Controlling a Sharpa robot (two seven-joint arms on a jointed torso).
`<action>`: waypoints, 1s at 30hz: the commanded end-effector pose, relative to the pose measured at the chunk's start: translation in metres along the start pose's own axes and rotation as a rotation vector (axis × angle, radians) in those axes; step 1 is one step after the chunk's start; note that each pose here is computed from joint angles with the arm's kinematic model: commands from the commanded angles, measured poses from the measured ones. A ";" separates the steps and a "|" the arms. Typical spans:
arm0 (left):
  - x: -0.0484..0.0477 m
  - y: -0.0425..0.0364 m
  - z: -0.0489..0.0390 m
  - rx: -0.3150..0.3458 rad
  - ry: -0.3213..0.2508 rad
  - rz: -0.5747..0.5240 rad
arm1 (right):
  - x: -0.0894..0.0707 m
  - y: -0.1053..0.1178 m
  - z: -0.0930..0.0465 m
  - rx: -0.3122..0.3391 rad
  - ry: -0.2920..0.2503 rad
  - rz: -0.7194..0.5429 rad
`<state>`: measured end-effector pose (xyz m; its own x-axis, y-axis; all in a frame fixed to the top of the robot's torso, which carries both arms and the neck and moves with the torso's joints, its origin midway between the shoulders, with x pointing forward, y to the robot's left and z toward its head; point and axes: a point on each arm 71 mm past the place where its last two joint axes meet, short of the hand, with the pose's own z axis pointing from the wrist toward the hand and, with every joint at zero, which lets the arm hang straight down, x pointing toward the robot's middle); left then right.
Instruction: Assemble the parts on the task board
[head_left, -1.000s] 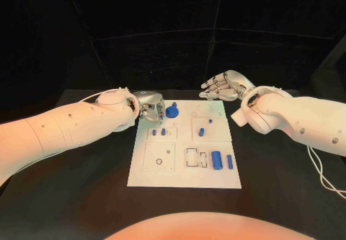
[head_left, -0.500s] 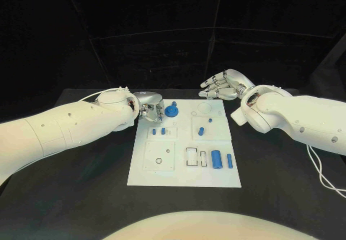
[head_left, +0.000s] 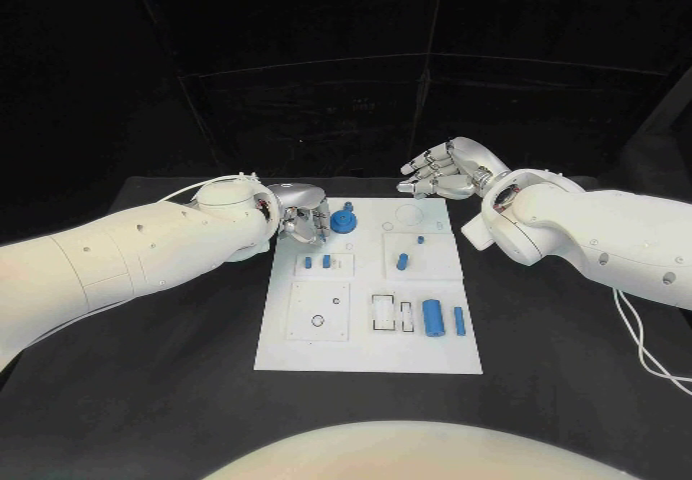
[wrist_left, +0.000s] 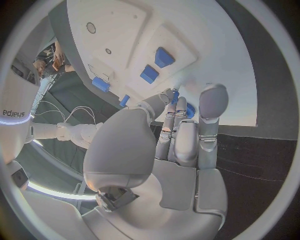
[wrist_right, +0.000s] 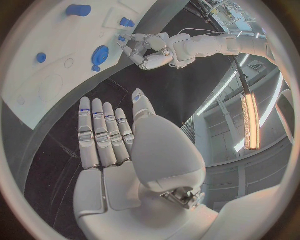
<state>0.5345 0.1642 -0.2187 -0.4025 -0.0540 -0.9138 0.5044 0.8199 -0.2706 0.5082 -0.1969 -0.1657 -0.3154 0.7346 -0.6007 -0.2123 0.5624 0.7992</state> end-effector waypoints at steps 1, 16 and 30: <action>0.0005 0.0013 0.0007 -0.016 0.020 -0.016 | 0.000 0.002 0.000 -0.012 0.005 0.001; 0.0029 0.0000 0.0021 -0.016 0.049 -0.016 | 0.001 0.002 0.001 -0.013 0.006 0.002; 0.0027 0.0001 0.0025 -0.017 0.043 -0.016 | 0.001 0.002 0.001 -0.009 0.010 0.002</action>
<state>0.5354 0.1632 -0.2217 -0.4341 -0.0431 -0.8998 0.4890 0.8276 -0.2756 0.5086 -0.1957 -0.1660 -0.3187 0.7334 -0.6005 -0.2124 0.5621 0.7993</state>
